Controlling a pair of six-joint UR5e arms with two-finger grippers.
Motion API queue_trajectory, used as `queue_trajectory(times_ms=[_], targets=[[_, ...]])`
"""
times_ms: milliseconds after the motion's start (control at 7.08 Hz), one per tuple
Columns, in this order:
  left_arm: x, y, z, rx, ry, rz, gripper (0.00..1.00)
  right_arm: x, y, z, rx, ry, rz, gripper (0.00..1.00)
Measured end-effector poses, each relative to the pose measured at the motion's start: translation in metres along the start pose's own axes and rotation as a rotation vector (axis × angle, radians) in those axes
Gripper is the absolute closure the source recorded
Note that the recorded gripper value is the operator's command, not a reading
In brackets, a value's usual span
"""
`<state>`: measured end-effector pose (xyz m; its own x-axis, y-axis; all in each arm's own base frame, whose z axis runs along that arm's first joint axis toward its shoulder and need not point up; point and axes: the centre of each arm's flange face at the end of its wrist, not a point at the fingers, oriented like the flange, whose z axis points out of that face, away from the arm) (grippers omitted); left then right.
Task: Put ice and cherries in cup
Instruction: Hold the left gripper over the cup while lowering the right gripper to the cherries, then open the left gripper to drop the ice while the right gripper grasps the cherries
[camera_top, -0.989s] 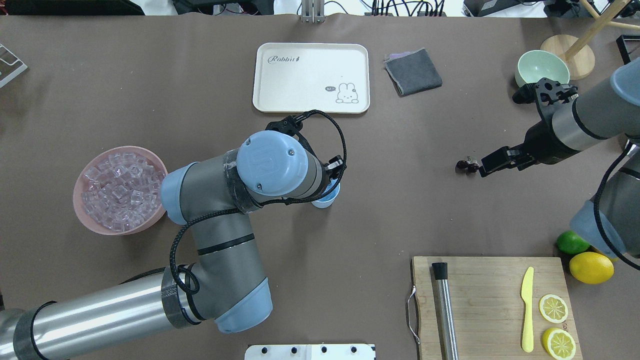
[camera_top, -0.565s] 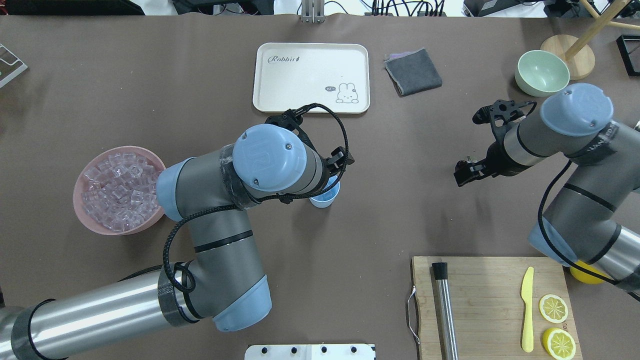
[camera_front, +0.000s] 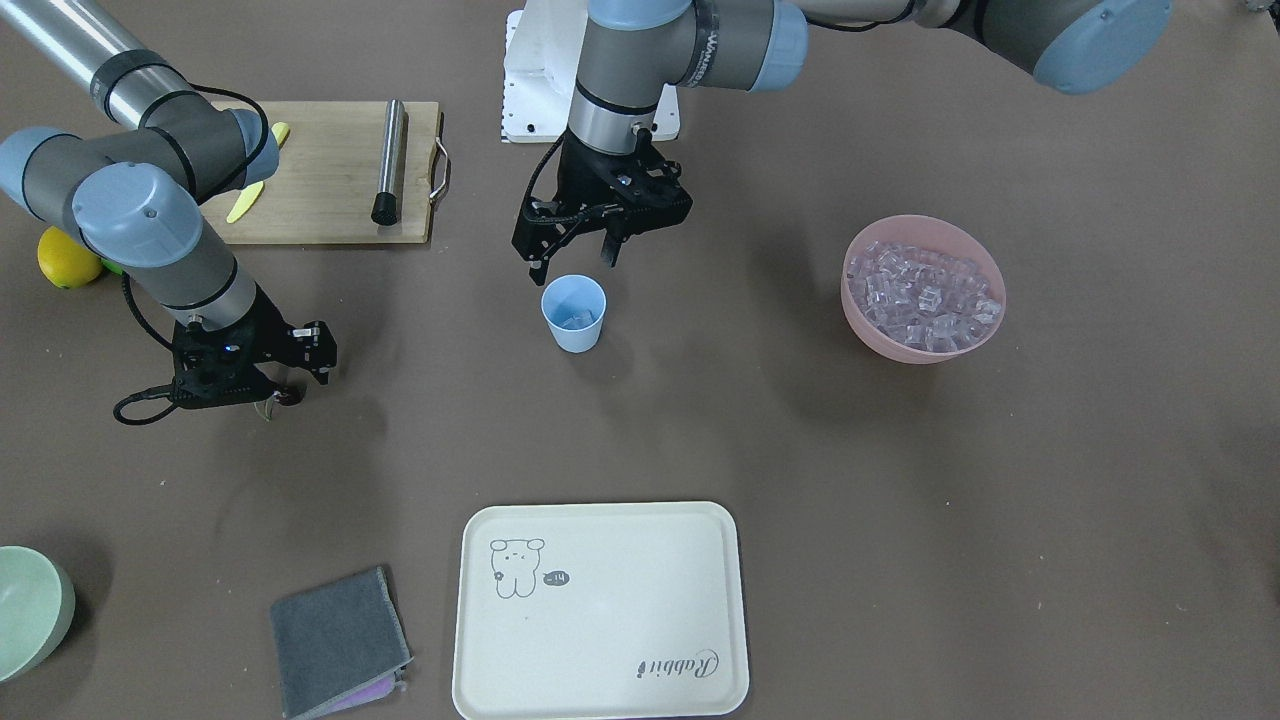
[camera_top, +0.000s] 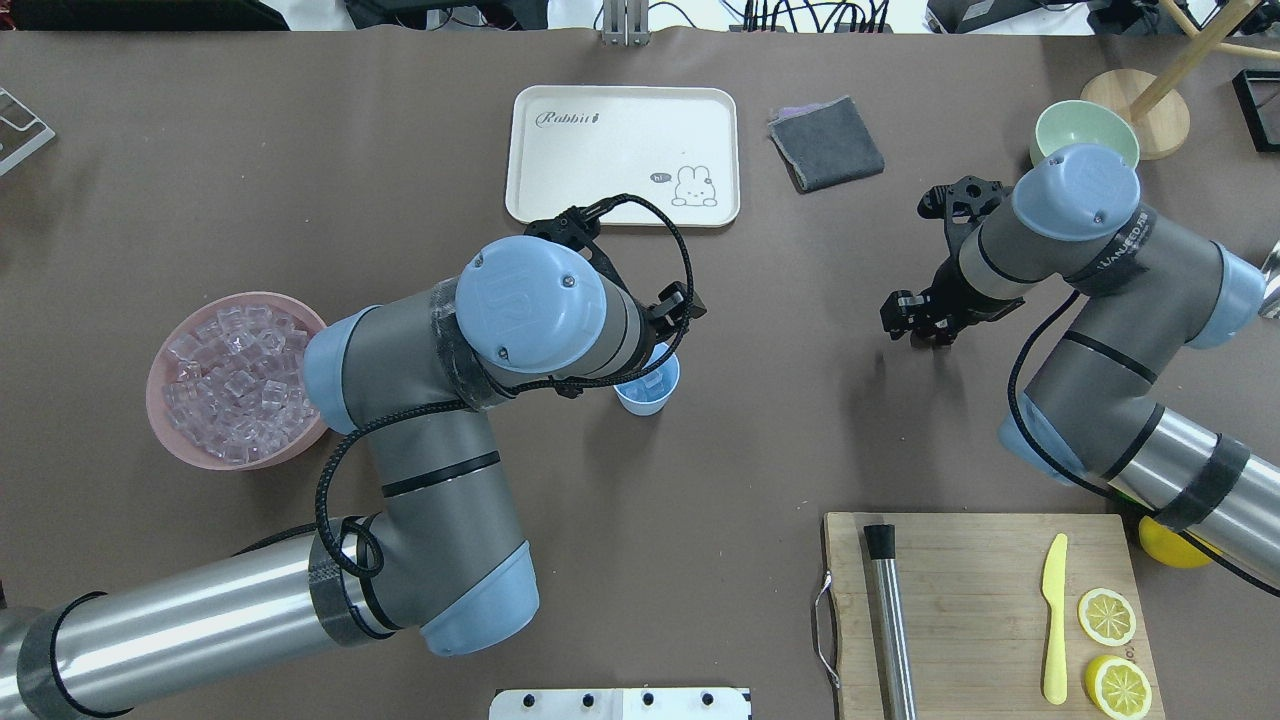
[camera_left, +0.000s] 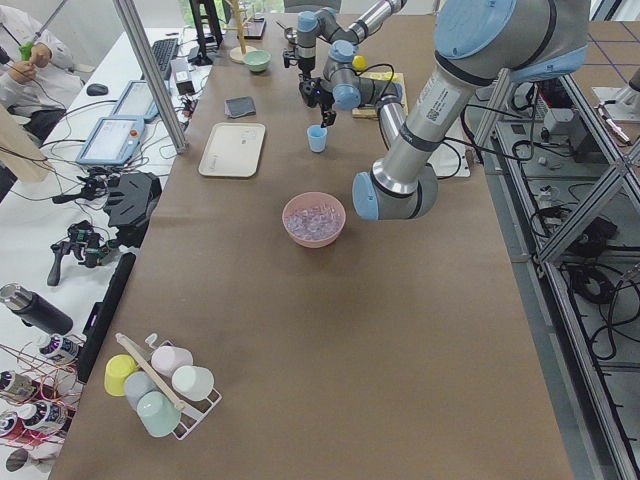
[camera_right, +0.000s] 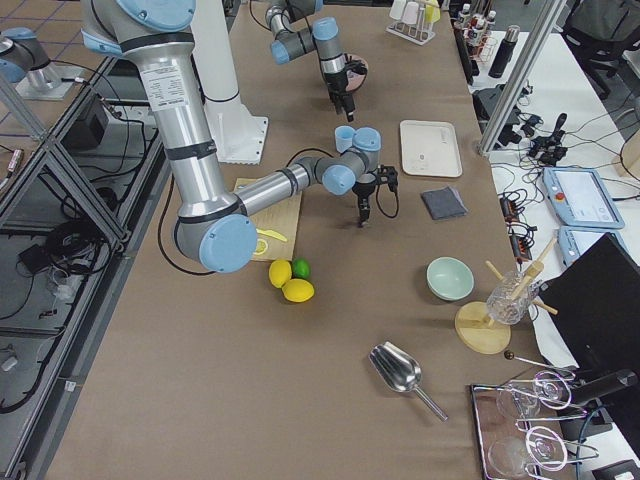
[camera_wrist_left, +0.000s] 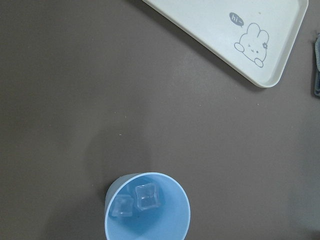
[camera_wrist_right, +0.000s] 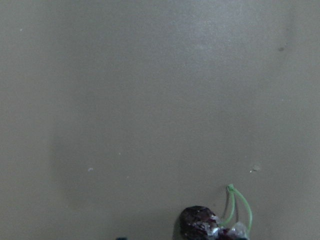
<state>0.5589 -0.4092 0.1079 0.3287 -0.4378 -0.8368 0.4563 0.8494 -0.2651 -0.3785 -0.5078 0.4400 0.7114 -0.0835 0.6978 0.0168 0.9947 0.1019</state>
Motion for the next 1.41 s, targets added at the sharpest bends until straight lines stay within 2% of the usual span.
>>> queue_trajectory(times_ms=[141,283,989,1272,1413], targets=[[0.0,-0.003,0.0,0.003,0.0,-0.002,0.02,0.003,-0.003,-0.004,-0.005,-0.008,0.018,0.44],[0.0,-0.004,0.0,0.004,0.0,-0.003,0.02,0.005,-0.006,-0.007,-0.014,-0.018,0.033,0.51],[-0.001,-0.005,0.0,0.007,-0.001,-0.003,0.02,0.002,-0.008,0.005,-0.036,-0.018,0.065,0.51],[-0.002,-0.005,0.001,0.009,-0.003,-0.004,0.02,0.007,-0.01,0.001,-0.038,-0.023,0.067,0.6],[-0.002,-0.005,0.001,0.01,-0.003,-0.004,0.02,0.011,-0.01,0.001,-0.042,-0.022,0.07,0.6]])
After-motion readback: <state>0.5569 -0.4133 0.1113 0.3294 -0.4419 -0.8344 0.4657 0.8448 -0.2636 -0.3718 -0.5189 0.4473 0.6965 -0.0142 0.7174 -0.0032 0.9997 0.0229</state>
